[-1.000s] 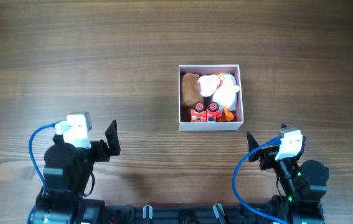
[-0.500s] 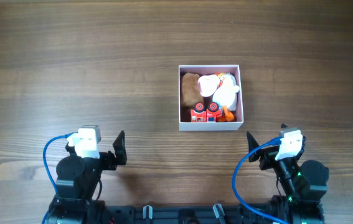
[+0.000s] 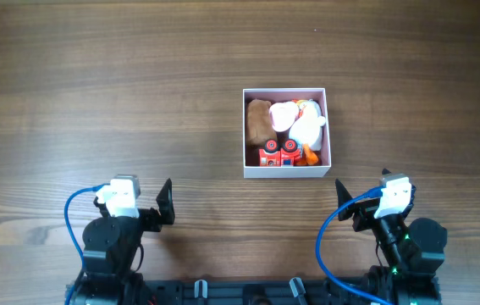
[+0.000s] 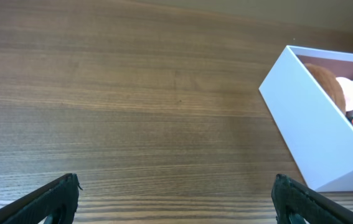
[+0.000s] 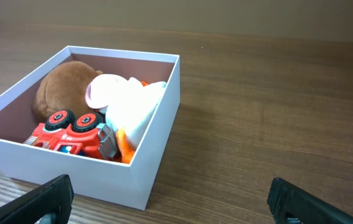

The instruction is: Pack container

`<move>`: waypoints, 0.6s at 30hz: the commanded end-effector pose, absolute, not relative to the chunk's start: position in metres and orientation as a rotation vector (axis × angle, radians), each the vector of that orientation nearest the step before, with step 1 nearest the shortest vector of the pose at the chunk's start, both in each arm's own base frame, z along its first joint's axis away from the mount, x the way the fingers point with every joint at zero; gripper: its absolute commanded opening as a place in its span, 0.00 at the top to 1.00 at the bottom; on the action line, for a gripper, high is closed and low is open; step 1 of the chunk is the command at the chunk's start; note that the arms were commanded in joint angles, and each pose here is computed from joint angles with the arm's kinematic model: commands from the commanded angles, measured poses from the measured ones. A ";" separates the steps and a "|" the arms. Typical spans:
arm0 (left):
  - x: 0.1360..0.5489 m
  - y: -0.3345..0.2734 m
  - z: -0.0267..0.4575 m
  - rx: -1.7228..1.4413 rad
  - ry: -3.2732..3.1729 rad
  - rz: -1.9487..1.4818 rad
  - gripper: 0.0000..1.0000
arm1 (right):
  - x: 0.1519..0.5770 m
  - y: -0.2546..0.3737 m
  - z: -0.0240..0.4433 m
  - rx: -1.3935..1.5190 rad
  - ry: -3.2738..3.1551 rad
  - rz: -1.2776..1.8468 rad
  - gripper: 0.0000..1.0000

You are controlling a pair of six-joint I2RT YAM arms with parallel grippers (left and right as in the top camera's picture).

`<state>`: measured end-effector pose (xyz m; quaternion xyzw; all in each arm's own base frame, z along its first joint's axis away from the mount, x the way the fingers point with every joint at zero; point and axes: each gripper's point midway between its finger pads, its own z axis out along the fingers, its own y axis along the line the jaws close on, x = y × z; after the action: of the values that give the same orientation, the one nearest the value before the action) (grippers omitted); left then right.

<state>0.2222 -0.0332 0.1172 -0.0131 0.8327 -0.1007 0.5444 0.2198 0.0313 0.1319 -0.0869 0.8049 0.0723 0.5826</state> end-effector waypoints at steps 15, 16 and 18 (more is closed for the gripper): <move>0.223 -0.035 0.130 0.001 1.888 -0.246 0.00 | 0.219 0.033 0.135 -0.198 1.865 0.186 0.00; 0.223 -0.035 0.129 0.001 1.888 -0.246 0.00 | 0.219 0.033 0.135 -0.198 1.865 0.186 0.01; 0.223 -0.035 0.129 0.001 1.888 -0.246 0.00 | 0.219 0.033 0.135 -0.198 1.865 0.187 0.00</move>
<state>0.2231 -0.0333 0.1300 -0.0113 0.8096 -0.1046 0.5775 0.2198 0.0313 0.1319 -0.0869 0.8049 0.0723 0.5826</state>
